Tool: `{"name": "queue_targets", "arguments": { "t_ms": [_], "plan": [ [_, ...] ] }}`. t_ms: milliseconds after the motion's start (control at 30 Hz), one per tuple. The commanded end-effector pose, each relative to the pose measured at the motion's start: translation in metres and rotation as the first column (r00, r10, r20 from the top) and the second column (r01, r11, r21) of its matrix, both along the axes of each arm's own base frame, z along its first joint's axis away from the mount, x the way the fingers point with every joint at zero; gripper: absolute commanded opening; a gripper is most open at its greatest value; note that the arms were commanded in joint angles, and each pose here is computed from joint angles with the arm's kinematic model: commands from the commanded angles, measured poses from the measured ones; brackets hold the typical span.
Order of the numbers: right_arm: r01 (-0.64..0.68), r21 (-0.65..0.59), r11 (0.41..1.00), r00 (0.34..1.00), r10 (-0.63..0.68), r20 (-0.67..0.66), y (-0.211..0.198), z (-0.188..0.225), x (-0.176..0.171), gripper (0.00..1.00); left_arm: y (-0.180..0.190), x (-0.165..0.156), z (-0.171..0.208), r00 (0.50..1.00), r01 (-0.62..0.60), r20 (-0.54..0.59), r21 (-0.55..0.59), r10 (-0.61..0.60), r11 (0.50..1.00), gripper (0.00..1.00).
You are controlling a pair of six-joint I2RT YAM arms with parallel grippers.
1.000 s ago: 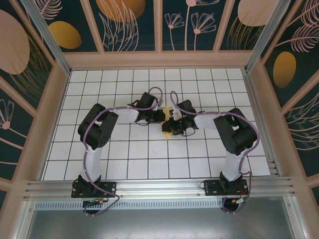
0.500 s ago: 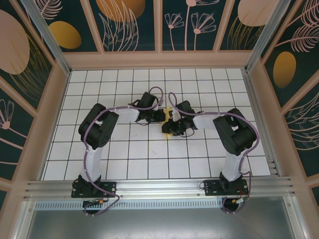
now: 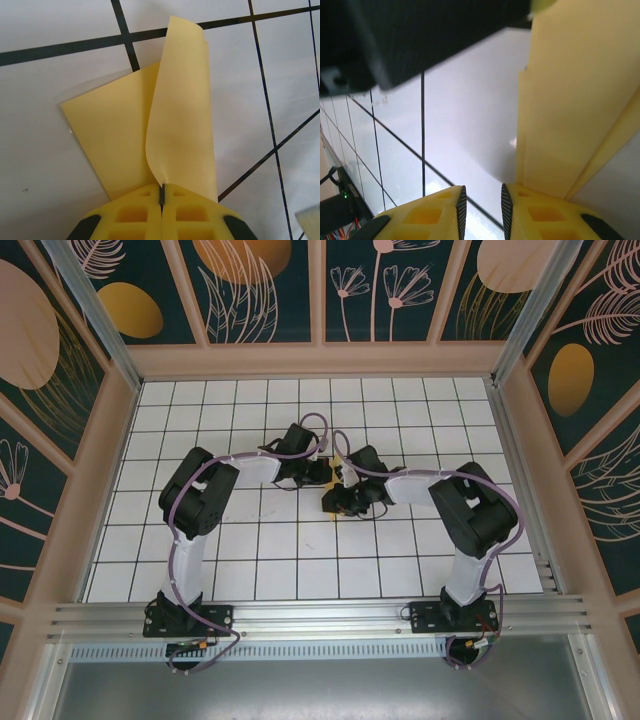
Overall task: Fold a paper plane with a square sheet of paper (fold left side to right side)
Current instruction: Fold the wing for the fifth time at the center of the table.
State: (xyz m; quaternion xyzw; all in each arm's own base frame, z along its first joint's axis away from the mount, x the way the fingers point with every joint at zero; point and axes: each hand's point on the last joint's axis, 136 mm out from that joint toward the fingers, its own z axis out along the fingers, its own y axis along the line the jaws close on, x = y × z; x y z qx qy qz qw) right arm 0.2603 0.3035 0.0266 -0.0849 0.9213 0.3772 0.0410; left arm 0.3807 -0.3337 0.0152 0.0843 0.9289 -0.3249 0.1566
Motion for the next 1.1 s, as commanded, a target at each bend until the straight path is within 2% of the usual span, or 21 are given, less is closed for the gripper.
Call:
{"name": "queue_targets", "arguments": {
  "t_ms": [0,267,400,567,767,900,1067],
  "plan": [
    [-0.046,-0.038,0.998,0.995,0.042,-0.093,-0.005,-0.008,-0.035,0.29,0.026,0.0,-0.048,0.996,-0.074,-0.046,0.144,0.081,0.987,0.06],
    [-0.068,-0.032,0.997,0.992,0.064,-0.111,-0.001,-0.01,-0.048,0.29,0.027,0.0,-0.047,0.996,-0.072,-0.047,0.139,0.08,0.988,0.05],
    [-0.062,0.005,0.998,0.997,0.062,-0.055,-0.001,0.014,-0.037,0.3,0.024,0.0,-0.042,0.997,-0.061,-0.035,0.125,0.065,0.99,0.05],
    [0.023,0.107,0.994,0.999,-0.027,0.033,-0.023,0.056,0.001,0.33,0.02,0.001,-0.029,0.999,-0.042,-0.011,0.095,0.043,0.995,0.06],
    [0.176,0.129,0.976,0.98,-0.186,0.07,-0.053,0.065,0.065,0.31,0.013,0.002,-0.012,1.0,-0.009,0.026,0.052,0.008,0.999,0.06],
    [0.227,0.072,0.971,0.965,-0.234,0.117,-0.053,0.062,0.11,0.28,0.012,0.001,-0.011,1.0,-0.002,0.028,0.048,0.001,0.999,0.06],
    [0.319,-0.005,0.948,0.943,-0.317,0.106,-0.057,0.042,0.155,0.17,0.012,0.001,-0.011,1.0,-0.001,0.027,0.045,0.0,0.999,0.06]
  ]
}}
